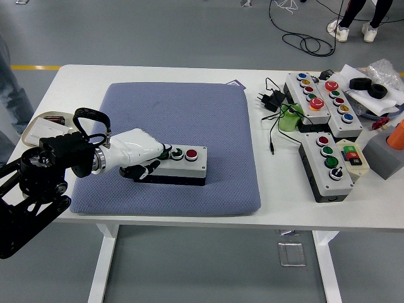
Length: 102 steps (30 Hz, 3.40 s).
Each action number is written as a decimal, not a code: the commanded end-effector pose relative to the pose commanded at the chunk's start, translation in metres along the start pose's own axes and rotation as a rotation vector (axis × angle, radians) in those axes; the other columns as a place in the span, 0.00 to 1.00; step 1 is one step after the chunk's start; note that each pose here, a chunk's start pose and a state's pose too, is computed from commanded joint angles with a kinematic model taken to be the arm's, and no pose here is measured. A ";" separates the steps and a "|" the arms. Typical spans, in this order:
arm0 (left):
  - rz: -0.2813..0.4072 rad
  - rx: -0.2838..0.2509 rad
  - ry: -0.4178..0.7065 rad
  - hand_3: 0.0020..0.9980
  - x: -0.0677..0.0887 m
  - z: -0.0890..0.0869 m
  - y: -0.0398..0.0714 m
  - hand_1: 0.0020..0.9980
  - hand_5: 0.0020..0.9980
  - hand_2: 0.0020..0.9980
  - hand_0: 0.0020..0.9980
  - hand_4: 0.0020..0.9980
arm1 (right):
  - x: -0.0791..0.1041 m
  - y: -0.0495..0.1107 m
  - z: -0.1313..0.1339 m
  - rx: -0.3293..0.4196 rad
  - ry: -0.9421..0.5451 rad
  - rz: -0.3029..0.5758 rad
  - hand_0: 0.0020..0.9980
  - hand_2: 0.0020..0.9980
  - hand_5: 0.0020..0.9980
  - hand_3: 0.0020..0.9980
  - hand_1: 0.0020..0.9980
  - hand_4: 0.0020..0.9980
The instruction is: Pick up the button,place it on the desk,press the button,press the button
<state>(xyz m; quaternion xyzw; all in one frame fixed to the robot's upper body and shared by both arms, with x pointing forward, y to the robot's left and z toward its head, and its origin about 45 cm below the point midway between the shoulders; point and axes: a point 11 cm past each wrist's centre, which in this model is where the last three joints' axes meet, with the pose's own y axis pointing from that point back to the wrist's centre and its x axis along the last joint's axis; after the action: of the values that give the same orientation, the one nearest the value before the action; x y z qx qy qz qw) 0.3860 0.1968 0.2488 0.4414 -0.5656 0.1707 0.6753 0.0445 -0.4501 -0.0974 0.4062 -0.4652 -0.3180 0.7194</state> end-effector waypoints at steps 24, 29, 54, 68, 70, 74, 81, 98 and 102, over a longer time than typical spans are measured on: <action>0.038 -0.037 -0.031 0.83 0.011 0.017 -0.015 0.00 0.00 0.02 0.03 0.20 | 0.002 0.001 -0.005 0.009 -0.008 0.004 0.64 0.61 0.23 0.56 0.46 0.30; 0.019 -0.046 -0.038 0.83 0.007 0.020 -0.017 0.00 0.00 0.03 0.03 0.20 | 0.001 0.001 -0.004 0.007 -0.003 0.002 0.64 0.61 0.23 0.56 0.46 0.30; 0.046 -0.026 0.025 0.89 0.015 0.010 -0.007 0.04 0.75 0.11 0.02 0.95 | -0.002 -0.001 0.003 -0.005 0.005 -0.002 0.64 0.61 0.23 0.56 0.46 0.30; 0.427 0.079 0.433 0.94 0.060 -0.048 0.024 0.41 1.00 0.46 0.25 0.96 | -0.003 -0.001 0.005 -0.009 0.002 -0.005 0.64 0.61 0.24 0.56 0.46 0.30; 0.494 0.107 0.533 0.95 0.054 -0.063 0.026 0.79 1.00 0.87 0.71 0.89 | -0.004 -0.001 0.006 -0.009 0.001 -0.005 0.64 0.61 0.24 0.56 0.46 0.30; 0.591 0.117 0.703 0.95 0.042 -0.079 0.028 0.79 1.00 0.87 0.71 0.89 | -0.004 -0.001 0.007 -0.011 0.000 -0.006 0.64 0.61 0.24 0.56 0.46 0.30; 0.621 0.117 1.007 0.89 0.013 -0.097 0.024 0.86 1.00 0.91 0.82 0.85 | -0.005 -0.002 0.009 -0.015 0.003 -0.007 0.64 0.61 0.24 0.56 0.46 0.30; 0.719 0.079 1.744 0.90 -0.030 -0.144 0.037 0.86 1.00 0.91 0.82 0.85 | -0.003 0.000 0.002 -0.002 -0.012 -0.004 0.64 0.61 0.24 0.56 0.46 0.30; 0.763 0.048 1.860 0.90 -0.029 -0.149 0.040 0.86 1.00 0.91 0.82 0.84 | -0.003 0.000 0.001 -0.001 -0.014 -0.004 0.64 0.61 0.23 0.56 0.46 0.30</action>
<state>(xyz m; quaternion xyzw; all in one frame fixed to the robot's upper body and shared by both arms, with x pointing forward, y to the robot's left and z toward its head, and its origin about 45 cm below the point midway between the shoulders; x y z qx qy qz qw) 0.4392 0.3441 0.2429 -0.0644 0.0867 0.6639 0.7400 0.0422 -0.4484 -0.0984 0.4043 -0.4693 -0.3226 0.7157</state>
